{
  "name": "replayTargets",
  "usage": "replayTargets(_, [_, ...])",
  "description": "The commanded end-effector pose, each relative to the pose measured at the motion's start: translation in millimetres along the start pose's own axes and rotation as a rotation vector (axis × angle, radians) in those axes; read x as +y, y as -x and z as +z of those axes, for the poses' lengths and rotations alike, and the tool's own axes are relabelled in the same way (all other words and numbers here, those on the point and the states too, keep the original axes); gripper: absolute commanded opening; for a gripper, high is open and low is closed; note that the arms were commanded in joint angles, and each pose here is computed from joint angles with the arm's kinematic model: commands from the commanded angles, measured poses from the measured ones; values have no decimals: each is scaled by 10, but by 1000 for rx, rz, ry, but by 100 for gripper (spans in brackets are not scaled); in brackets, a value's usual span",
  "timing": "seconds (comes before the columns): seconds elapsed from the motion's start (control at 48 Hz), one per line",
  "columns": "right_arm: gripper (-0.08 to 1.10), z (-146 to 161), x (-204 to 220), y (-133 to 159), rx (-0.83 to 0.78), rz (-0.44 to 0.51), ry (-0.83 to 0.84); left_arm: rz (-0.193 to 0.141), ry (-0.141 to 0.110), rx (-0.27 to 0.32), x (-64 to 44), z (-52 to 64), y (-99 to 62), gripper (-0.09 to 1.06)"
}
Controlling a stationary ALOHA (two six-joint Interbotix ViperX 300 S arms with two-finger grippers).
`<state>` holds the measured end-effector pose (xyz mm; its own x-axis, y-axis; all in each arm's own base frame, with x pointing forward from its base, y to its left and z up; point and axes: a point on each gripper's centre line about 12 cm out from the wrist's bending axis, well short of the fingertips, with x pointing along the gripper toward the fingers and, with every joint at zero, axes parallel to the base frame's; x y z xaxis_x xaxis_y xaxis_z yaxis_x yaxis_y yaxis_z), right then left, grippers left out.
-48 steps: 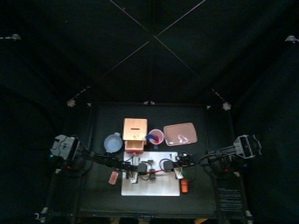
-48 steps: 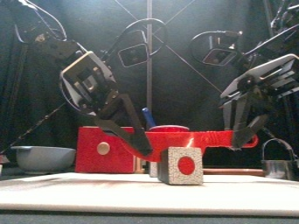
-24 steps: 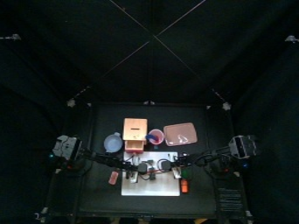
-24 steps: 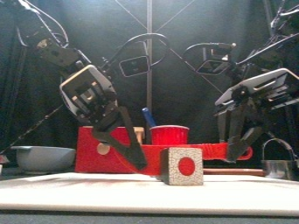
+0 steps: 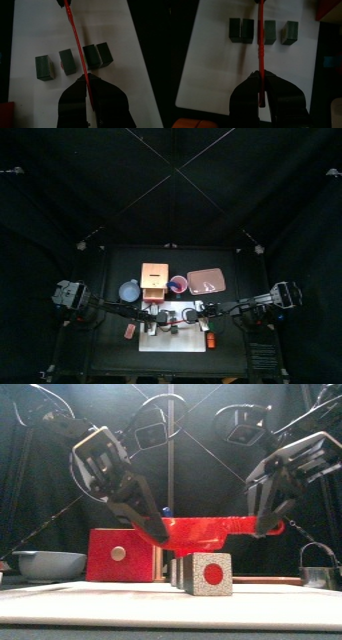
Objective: Place sushi on board then cut the sushi with the knife then place the pieces on the plate
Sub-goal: Cut the sushi into 4 pieces
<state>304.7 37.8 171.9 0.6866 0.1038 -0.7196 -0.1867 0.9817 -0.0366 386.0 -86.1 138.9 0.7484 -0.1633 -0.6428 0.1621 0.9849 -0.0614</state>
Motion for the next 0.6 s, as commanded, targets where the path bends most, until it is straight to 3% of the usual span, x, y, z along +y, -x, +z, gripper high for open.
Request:
replayTargets(0.021, [42,40,78,84,-32,18,2,-29,-32,-41,-148,140,16,36])
replayTargets(0.167, [42,-4,104,43,-13,29,-20,-39,-36,-43,-203,169,-21,36])
replayTargets(0.458, [42,-57,102,-54,22,29,-20,-34,-30,7,-192,21,-164,36])
replayTargets(0.604, [42,-52,112,-71,25,32,-24,-35,-19,5,-194,50,-136,36])
